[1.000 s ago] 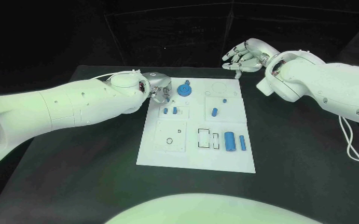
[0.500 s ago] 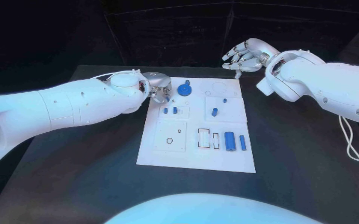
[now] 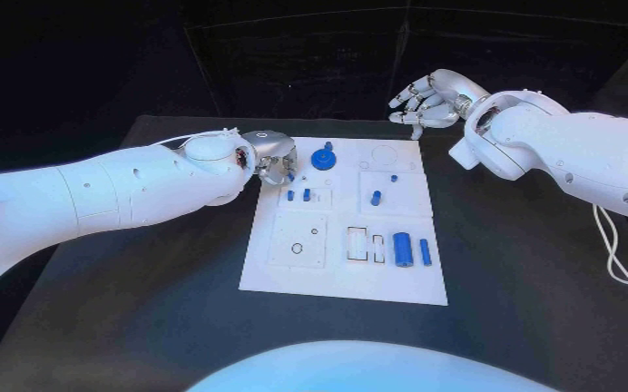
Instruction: Assemble the parts on the task board
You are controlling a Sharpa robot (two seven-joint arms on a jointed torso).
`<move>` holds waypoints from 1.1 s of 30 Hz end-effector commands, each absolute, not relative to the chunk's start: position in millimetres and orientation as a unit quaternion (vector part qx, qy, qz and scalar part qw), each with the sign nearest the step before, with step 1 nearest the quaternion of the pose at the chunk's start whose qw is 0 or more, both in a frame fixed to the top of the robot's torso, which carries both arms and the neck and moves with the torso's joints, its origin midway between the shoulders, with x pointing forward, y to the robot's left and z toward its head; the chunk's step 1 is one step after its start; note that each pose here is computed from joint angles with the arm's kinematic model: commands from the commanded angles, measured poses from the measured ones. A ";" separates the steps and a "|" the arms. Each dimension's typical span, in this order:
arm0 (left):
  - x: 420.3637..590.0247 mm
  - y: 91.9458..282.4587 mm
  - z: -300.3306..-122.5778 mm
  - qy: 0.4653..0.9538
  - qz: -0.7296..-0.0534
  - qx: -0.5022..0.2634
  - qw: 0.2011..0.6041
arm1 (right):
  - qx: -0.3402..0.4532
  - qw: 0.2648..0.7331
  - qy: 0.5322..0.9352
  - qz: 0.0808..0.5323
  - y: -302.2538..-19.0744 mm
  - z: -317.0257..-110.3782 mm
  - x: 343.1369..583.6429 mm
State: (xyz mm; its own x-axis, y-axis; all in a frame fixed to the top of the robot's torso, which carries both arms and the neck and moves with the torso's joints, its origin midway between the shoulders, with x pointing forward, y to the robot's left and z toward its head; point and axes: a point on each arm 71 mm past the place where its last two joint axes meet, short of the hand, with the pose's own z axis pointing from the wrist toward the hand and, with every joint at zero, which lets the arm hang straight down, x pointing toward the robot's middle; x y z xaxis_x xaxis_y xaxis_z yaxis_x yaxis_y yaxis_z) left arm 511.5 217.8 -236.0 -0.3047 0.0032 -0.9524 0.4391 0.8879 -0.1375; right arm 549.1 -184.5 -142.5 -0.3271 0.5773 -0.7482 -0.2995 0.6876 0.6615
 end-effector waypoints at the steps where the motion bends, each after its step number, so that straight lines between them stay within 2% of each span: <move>1: 510.9 216.5 -230.5 0.767 -0.212 0.136 0.590 | 0.093 0.571 0.717 0.388 -183.4 -140.9 549.1; 11: 508.6 219.5 -227.7 0.764 -0.215 0.134 0.594 | 0.094 0.572 0.717 0.388 -183.7 -140.9 549.1; 33: 508.0 208.0 -226.6 0.766 -0.226 0.133 0.587 | 0.093 0.571 0.717 0.388 -183.1 -140.9 548.9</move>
